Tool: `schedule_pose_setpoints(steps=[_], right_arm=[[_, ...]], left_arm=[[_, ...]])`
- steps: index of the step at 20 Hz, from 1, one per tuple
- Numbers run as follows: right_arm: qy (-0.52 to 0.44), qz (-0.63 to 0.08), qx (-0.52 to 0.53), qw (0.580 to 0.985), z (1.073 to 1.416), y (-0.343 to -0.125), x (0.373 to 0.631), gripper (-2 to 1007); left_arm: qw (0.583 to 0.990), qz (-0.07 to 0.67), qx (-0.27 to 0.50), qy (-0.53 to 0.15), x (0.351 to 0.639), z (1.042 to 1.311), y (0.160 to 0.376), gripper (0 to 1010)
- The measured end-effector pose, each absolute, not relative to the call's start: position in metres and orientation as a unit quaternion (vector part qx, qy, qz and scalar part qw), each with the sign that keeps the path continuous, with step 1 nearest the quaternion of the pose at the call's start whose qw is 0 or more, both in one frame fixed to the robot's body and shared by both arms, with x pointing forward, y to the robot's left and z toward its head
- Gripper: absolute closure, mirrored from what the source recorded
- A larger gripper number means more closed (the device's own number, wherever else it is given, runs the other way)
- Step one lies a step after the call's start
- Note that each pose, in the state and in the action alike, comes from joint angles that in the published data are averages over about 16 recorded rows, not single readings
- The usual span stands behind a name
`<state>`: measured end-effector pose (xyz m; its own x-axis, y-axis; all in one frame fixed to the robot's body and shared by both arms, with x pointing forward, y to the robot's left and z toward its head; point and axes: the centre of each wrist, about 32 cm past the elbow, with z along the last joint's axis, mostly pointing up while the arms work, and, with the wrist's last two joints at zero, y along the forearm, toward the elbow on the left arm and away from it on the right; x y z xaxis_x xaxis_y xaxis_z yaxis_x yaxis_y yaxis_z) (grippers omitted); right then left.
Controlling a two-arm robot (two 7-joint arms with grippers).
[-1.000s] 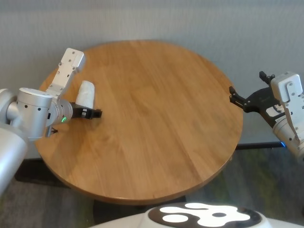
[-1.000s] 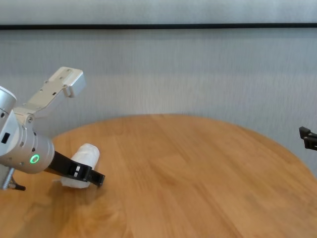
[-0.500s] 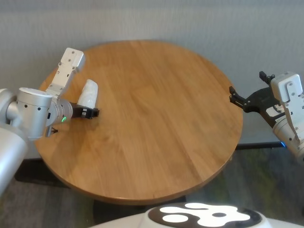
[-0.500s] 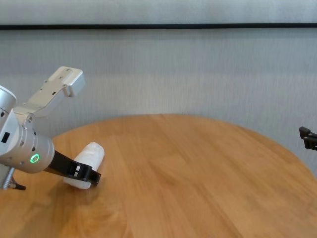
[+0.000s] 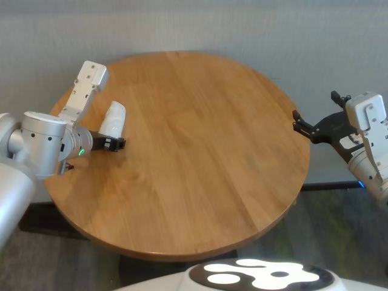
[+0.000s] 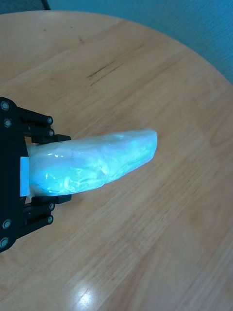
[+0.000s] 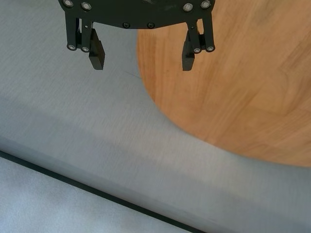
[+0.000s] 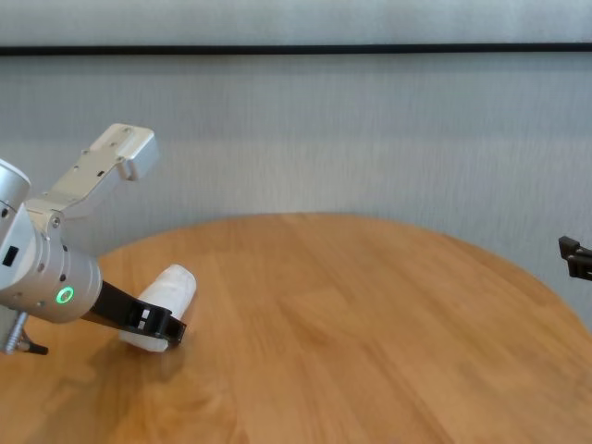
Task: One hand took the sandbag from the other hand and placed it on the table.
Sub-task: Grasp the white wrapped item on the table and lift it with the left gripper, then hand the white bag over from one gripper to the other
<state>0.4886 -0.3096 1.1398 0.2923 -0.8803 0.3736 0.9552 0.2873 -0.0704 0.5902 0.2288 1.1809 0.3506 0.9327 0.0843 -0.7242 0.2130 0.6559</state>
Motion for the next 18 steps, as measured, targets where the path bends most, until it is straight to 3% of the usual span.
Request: schedule_pose_setpoints(steps=[18], right_arm=[[-0.132, -0.58, -0.141, 0.791, 1.1398, -0.3096, 0.4886, 3]], left_arm=[[0.761, 0.545, 0.311, 0.168, 0.5902, 1.181, 0.2287, 431]])
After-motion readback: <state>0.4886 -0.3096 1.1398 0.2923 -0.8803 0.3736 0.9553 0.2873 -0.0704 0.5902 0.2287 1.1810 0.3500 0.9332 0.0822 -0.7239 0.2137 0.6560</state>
